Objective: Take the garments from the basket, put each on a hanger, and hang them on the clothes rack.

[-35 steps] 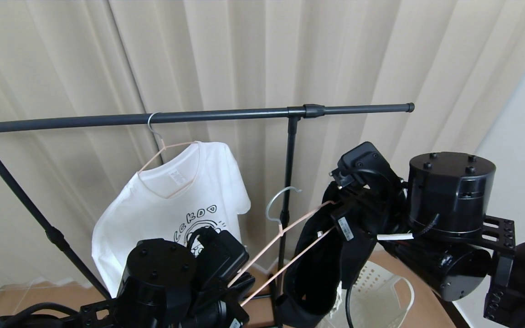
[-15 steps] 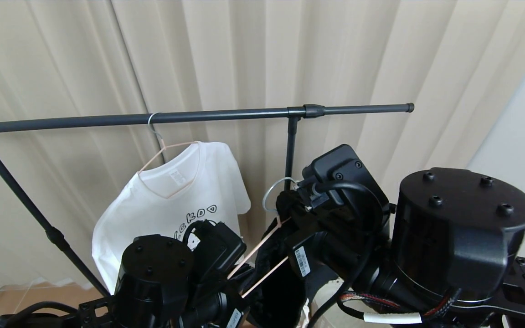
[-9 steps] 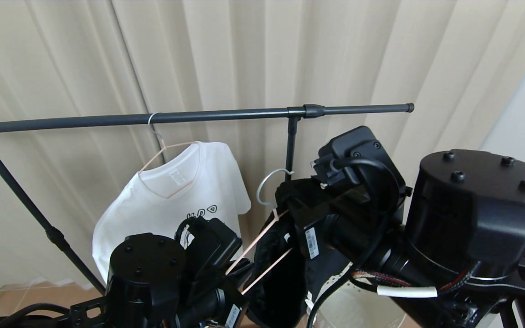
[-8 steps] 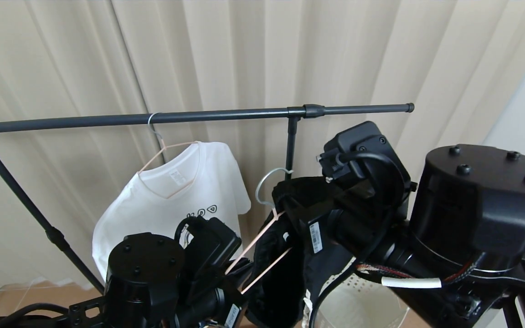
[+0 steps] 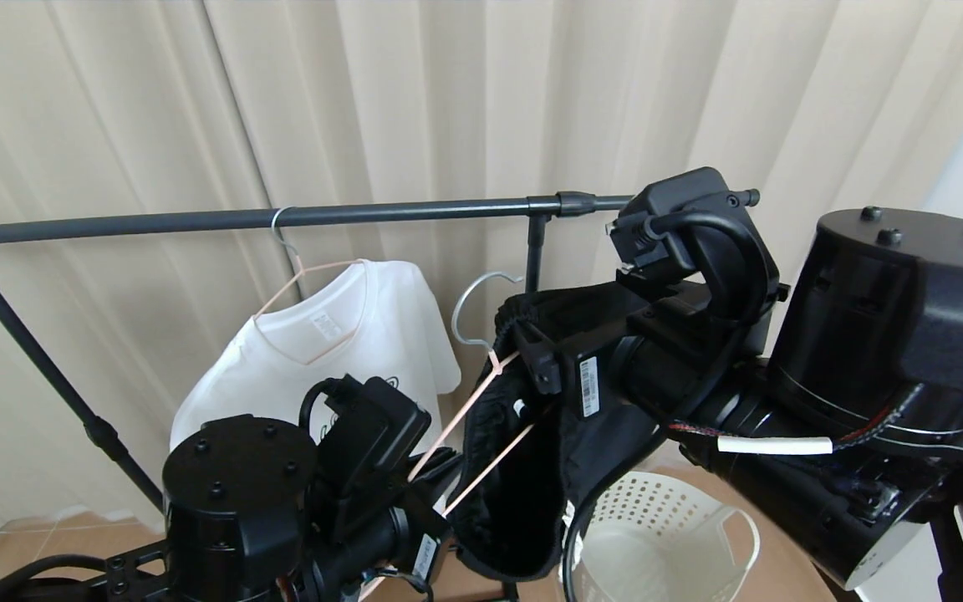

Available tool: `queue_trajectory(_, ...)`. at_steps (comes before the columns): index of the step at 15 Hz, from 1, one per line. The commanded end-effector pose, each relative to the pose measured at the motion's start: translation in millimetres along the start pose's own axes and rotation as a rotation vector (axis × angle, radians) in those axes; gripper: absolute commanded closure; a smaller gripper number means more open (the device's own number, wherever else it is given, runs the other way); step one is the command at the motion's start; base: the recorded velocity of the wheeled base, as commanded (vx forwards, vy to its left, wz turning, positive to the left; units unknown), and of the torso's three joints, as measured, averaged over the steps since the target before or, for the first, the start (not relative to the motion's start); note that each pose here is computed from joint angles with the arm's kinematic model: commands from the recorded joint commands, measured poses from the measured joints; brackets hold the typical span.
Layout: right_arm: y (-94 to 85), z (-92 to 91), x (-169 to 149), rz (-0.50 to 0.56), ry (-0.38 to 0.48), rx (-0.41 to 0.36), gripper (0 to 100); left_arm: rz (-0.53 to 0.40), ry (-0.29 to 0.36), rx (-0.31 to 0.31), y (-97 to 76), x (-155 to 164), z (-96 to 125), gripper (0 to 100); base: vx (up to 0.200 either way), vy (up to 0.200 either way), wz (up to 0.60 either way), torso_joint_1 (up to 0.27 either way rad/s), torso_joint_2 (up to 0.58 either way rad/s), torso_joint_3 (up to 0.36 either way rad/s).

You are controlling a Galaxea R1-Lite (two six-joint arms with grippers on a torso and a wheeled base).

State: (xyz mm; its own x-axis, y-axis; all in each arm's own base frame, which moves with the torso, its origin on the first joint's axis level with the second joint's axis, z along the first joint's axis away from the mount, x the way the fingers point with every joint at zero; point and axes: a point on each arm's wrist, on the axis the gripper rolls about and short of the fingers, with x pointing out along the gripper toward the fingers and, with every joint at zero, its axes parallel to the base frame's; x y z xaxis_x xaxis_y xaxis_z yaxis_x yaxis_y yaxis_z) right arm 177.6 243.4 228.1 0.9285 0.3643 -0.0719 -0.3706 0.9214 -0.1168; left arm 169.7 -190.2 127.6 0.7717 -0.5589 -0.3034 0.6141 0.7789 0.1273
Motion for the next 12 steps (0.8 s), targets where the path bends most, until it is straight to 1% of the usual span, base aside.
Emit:
queue_trajectory(1,3.0,-1.6,4.1,0.0,0.005,-0.004,0,0.029,-0.01,-0.005,2.4,0.8,1.8,100,0.0,0.0,0.0,0.0,0.0,0.0)
queue_trajectory(6,2.5,-2.1,3.3,0.0,0.006,-0.005,0,0.06,-0.021,-0.018,9.0,2.9,3.7,100,0.0,0.0,0.0,0.0,0.0,0.0)
queue_trajectory(9,1.0,1.1,1.5,0.001,-0.003,0.002,0,0.085,-0.054,-0.033,15.4,4.6,7.1,100,0.0,0.0,0.0,0.0,0.0,0.0)
queue_trajectory(11,-1.6,3.5,-2.3,0.006,-0.008,0.005,0,0.098,-0.06,-0.039,18.5,6.1,7.4,100,0.0,0.0,0.0,0.0,0.0,0.0)
queue_trajectory(12,-2.2,0.8,-3.4,0.008,-0.003,0.002,0,0.105,-0.062,-0.043,21.2,6.4,7.5,100,0.0,0.0,0.0,0.0,0.0,0.0)
